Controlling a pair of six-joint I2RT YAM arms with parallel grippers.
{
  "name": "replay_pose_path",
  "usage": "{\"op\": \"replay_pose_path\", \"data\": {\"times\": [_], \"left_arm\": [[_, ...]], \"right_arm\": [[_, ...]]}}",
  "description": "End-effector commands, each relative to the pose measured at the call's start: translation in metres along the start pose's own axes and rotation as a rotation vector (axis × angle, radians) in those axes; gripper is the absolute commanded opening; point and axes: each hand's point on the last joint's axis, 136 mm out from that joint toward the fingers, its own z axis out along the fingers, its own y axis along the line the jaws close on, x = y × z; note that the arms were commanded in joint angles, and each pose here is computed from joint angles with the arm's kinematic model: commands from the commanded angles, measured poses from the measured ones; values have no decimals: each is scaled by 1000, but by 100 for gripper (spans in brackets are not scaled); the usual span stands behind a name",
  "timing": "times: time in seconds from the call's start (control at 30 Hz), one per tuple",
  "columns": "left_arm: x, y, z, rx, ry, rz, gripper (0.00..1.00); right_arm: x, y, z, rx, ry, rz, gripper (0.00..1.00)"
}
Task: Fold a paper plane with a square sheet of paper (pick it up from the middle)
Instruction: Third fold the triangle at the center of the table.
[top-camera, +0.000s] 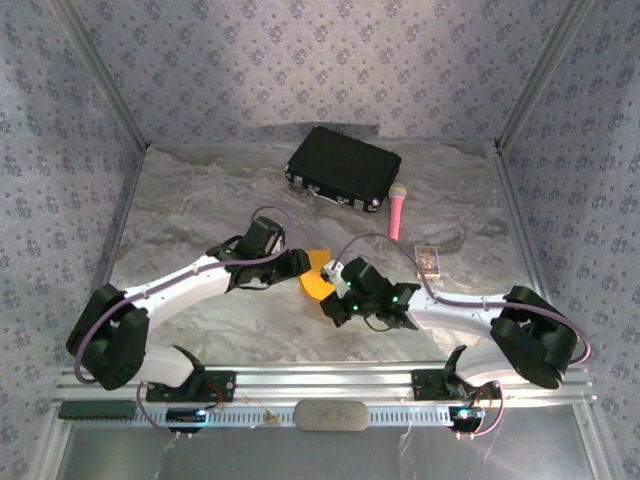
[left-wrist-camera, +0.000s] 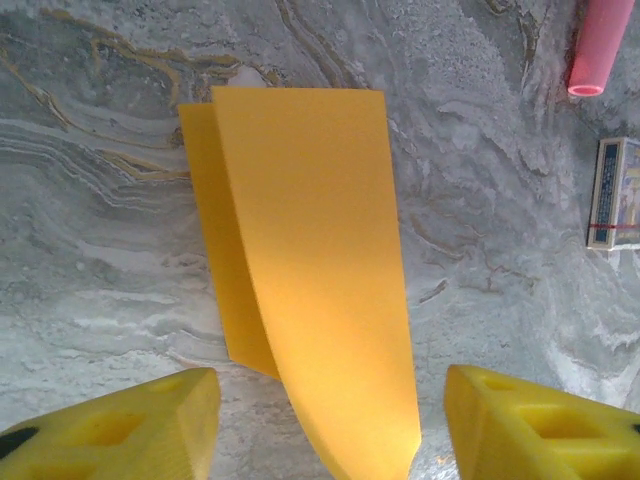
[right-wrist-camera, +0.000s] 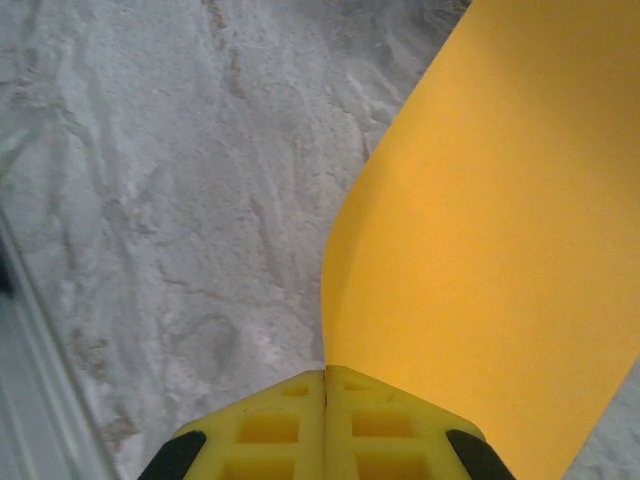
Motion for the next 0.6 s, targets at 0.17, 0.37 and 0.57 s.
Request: {"op": "replay_pose_path", "data": {"times": [0.17,0.37,0.57], "left_arm": [[-12,-15,-5,50,-4,34,40],[-20,-28,7,93,30,69,26],[-21,-32,34,105,88,79,17]], "right_arm": [[1,13,0,-167,83,195,1],[0,19,2,-213,63,256,1],[3,18,10,-230,63,306,1]]}}
